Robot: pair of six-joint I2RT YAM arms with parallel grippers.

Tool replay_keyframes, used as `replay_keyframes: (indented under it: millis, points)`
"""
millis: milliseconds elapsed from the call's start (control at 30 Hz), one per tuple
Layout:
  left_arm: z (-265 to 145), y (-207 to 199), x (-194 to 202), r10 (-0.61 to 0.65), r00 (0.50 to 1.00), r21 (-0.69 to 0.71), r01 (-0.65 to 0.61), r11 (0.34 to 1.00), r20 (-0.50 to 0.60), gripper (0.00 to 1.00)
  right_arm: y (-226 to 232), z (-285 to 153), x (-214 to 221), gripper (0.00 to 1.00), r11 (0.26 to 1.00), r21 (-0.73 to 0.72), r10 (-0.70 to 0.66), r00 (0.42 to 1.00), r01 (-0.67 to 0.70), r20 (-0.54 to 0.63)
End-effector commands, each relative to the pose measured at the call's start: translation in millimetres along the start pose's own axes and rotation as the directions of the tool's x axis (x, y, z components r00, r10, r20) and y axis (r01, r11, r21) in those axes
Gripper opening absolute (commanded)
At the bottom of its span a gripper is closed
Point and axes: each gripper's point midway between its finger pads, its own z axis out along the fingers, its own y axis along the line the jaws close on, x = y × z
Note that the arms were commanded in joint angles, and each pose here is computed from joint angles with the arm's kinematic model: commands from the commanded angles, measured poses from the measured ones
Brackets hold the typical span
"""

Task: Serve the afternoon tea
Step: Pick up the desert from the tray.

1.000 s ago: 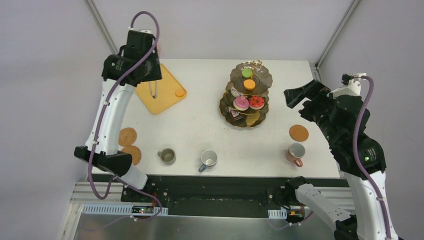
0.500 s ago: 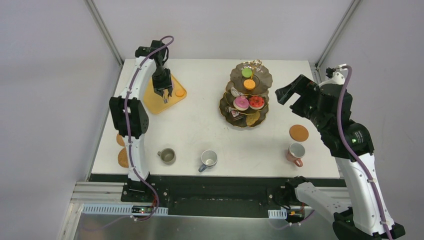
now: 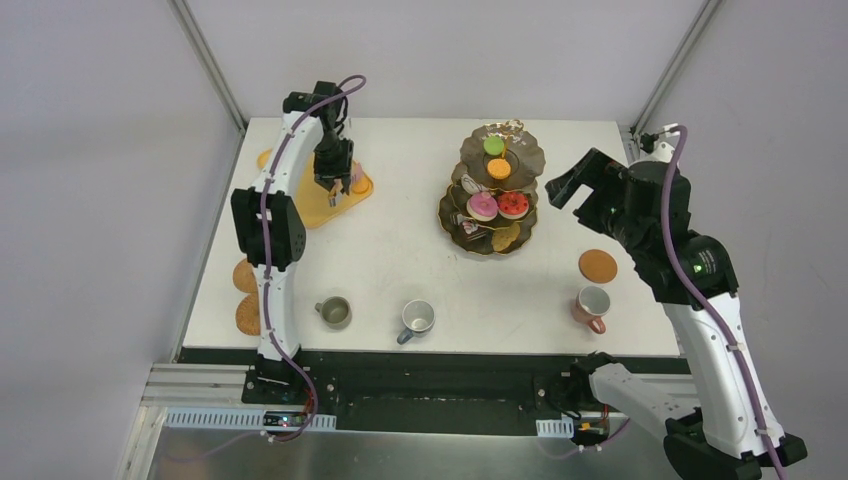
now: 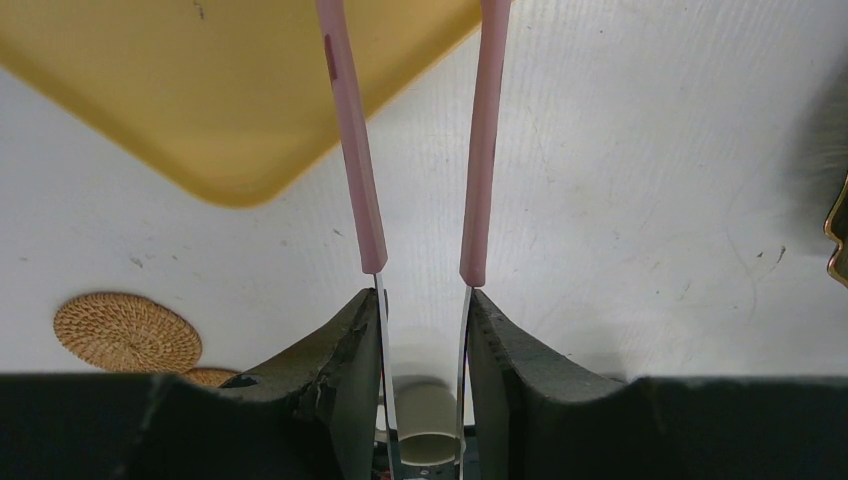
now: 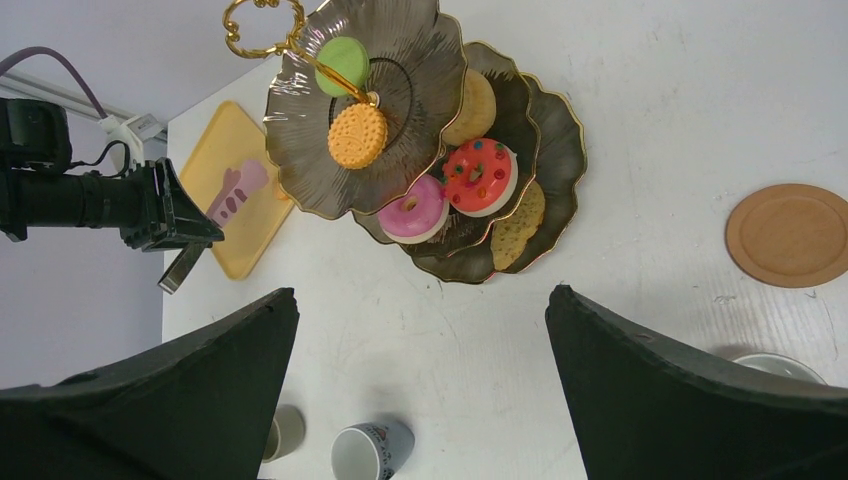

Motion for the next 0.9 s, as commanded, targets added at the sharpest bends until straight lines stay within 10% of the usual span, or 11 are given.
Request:
replay_keyframes:
  millis: [0,867]
  points:
    - [-4.5,-3.9,5.3,0.089,0.996,-0.042,-0.089,0.995,0.000,0.35,8.4,-2.1,-9.1,0.99,1.000,-0.025,0.017,1.000,-0.017,0.018]
    - [17.2,-11.3,16.4,0.140,0.988,-0.057,-0.144,0.988,-0.061,0.38,8.3,-2.2,-10.1,0.99,1.000,-0.021,0.019,1.000,-0.018,0.020]
